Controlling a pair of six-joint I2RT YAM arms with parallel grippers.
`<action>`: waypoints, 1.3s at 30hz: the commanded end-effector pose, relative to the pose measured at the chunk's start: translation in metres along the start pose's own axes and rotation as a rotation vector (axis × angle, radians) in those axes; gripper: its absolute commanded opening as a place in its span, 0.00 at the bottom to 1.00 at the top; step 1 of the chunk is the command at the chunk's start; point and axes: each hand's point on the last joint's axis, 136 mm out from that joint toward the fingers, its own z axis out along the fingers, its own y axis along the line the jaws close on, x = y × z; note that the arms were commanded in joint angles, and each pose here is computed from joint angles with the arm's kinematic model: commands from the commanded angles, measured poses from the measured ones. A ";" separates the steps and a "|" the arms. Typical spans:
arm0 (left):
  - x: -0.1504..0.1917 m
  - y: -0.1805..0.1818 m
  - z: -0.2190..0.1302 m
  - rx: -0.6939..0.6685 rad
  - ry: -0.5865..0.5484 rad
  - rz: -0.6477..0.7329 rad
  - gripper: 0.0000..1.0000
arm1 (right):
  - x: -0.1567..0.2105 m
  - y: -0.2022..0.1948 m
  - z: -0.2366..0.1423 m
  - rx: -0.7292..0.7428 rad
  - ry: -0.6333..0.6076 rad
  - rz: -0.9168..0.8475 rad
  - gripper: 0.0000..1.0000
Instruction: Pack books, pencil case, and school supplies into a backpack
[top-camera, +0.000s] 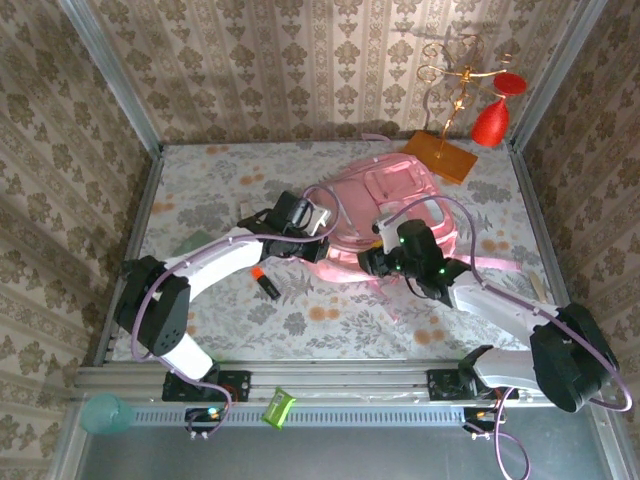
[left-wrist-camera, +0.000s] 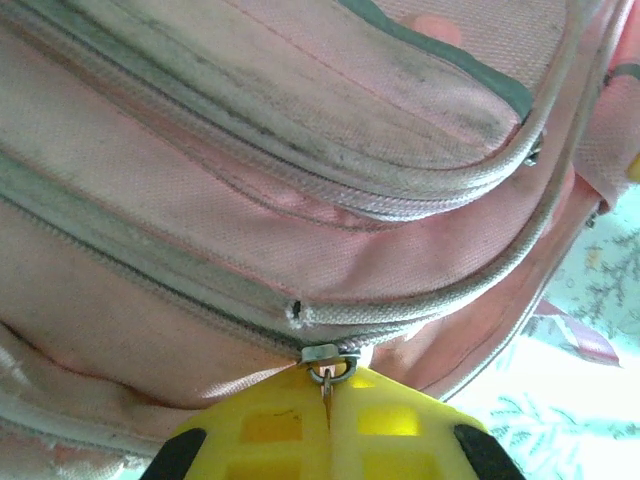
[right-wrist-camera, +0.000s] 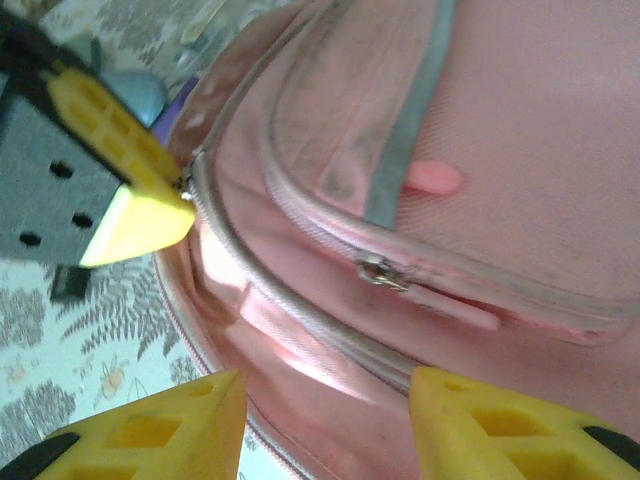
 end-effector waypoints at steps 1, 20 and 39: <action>-0.012 -0.024 -0.020 0.099 -0.028 0.066 0.00 | -0.013 0.012 0.002 -0.012 -0.030 -0.194 0.48; -0.014 -0.034 -0.029 0.131 -0.032 0.089 0.00 | -0.007 0.017 0.052 0.106 0.057 -0.432 0.41; -0.006 -0.006 -0.044 -0.061 0.012 0.106 0.00 | -0.018 -0.028 0.011 0.390 -0.004 -0.434 0.00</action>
